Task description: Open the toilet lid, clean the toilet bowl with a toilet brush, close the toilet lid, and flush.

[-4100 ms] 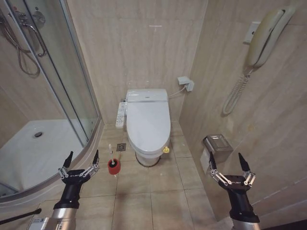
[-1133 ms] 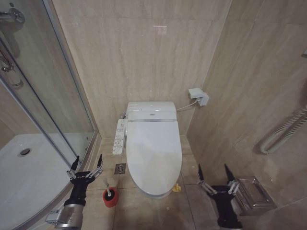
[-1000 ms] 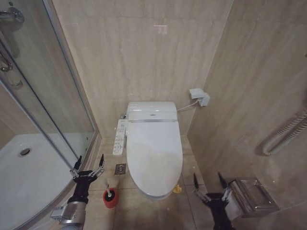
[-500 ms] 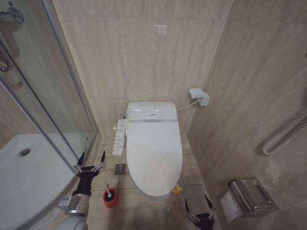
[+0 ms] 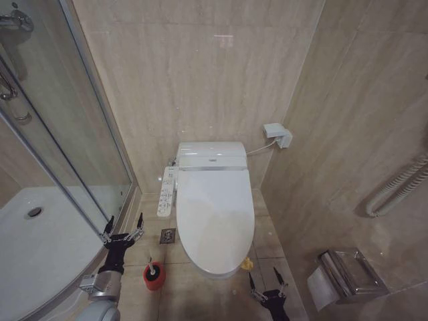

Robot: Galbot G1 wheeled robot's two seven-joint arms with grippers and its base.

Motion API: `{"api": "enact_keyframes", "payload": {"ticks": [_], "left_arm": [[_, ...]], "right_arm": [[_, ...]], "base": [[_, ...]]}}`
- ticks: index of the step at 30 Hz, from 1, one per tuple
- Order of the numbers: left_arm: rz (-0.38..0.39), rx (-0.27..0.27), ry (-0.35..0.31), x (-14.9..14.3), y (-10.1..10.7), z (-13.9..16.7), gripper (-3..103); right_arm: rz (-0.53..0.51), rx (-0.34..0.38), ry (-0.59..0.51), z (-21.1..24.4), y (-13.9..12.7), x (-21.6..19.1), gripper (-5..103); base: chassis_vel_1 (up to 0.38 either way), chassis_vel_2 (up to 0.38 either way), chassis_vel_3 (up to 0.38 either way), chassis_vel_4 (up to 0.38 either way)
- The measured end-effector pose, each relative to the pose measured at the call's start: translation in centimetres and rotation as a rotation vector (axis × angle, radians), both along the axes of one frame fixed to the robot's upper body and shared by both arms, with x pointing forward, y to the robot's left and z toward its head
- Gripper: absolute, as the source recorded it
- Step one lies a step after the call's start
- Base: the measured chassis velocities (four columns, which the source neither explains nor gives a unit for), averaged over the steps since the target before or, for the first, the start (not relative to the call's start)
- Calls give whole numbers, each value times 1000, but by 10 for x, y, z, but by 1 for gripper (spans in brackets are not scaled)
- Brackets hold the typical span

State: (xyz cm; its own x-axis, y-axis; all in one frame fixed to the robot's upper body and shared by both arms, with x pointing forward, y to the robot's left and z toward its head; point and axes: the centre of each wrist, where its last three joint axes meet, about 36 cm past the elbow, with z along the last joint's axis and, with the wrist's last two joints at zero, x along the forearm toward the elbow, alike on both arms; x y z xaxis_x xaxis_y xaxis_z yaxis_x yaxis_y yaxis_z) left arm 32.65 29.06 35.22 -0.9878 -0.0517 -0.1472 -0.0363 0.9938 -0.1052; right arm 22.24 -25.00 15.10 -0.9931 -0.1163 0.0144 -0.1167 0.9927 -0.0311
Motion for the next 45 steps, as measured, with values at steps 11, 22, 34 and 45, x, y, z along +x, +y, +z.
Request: {"api": "enact_keyframes", "payload": {"ticks": [11,22,34,45], "left_arm": [[6,9,11,-1,1,-5,100],[8,9,13,0,0,-7,100],[9,12,18,-2,0,-8,100],[7,9,16,-2,-1,-8,100]], "right_arm": [[37,85,-52,-12,2,16,101],[34,90,-51,-16,-1,17,80],[39,108,-41,-26,10,16,25],[40,106,-45,-26,10,16,14]], "base": [[0,0,0,0],[0,0,0,0],[0,0,0,0],[0,0,0,0]]}}
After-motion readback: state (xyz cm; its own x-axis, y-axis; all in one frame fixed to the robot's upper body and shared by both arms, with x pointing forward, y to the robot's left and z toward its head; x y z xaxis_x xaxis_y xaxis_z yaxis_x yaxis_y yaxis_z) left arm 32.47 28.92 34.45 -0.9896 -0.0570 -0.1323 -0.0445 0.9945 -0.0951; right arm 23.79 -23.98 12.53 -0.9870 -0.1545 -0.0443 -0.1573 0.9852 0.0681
